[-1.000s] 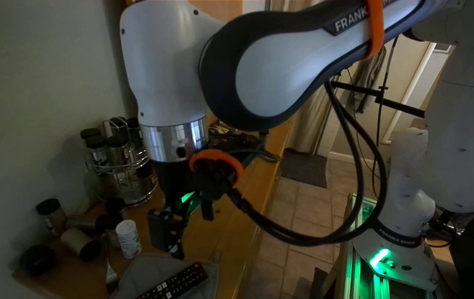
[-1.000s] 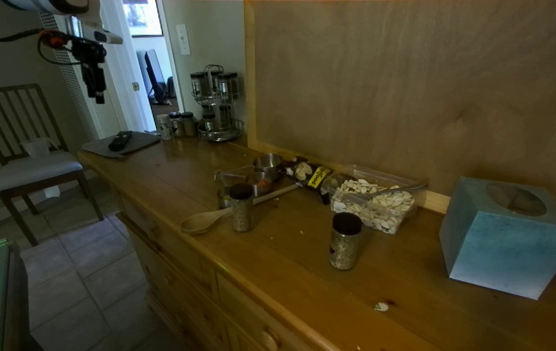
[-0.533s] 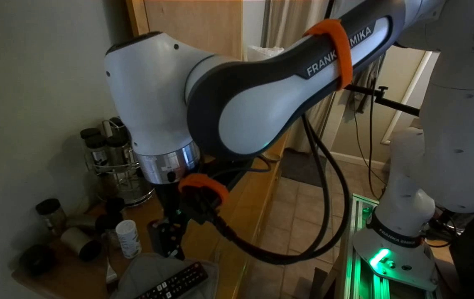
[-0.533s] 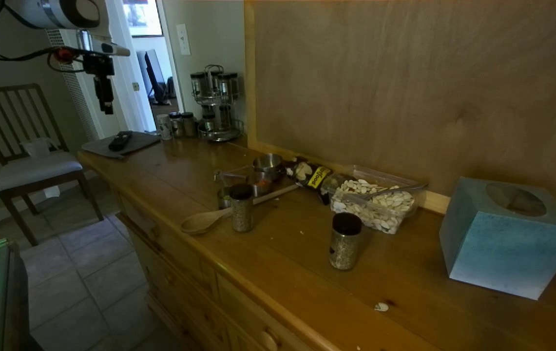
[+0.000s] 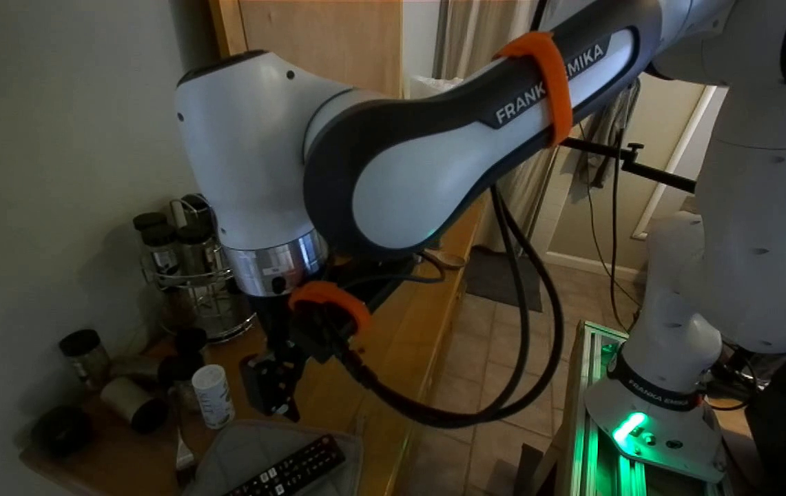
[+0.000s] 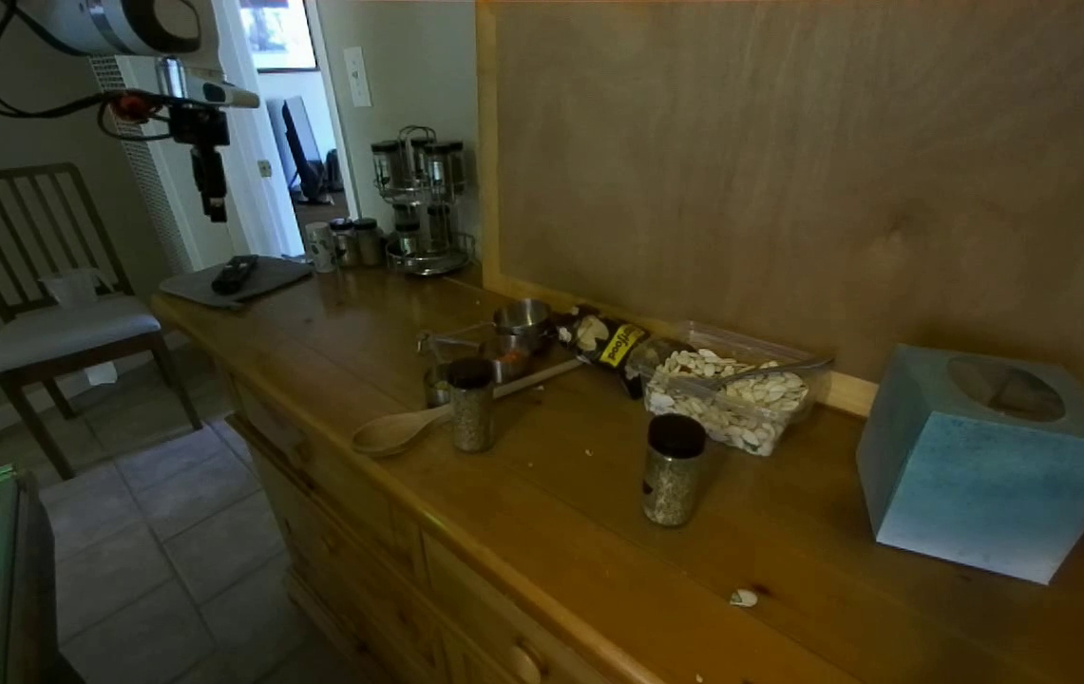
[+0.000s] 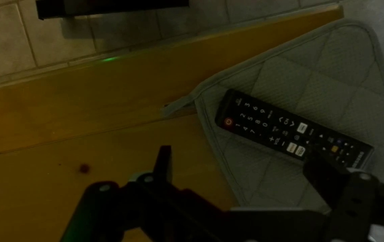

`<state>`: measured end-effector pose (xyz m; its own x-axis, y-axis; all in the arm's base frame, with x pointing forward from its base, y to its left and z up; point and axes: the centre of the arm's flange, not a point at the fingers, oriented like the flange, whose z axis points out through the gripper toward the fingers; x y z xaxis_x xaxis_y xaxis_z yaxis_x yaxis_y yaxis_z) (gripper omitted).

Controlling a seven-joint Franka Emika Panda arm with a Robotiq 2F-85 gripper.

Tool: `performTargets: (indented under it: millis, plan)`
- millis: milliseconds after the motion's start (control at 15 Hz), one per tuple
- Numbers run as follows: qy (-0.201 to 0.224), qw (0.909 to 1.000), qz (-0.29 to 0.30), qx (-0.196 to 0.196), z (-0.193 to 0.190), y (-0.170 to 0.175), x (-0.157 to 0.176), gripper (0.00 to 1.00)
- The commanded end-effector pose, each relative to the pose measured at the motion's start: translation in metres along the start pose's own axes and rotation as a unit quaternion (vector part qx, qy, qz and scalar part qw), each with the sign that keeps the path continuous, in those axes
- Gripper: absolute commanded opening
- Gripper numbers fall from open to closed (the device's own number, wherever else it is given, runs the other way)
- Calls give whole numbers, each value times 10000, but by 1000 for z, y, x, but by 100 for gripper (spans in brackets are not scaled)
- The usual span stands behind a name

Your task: Move the white bottle to the right side of the spice rack

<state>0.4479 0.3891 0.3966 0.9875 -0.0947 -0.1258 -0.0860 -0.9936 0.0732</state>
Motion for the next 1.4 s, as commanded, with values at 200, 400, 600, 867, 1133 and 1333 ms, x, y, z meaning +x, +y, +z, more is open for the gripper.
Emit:
performTargets:
  millis: [200,400,600,867,1133,1333]
  plan:
    - [175,9959,710,541,24,-13,35,100]
    - [503,9942,714,626,35,-22,47,100]
    - [794,9936,665,452,38,-27,53,100]
    - [1147,9902,730,307,32,-32,60,100]
    - [1413,9864,762,360,30,-41,67,100]
    - [1573,9838,733,452,36,-47,73,100]
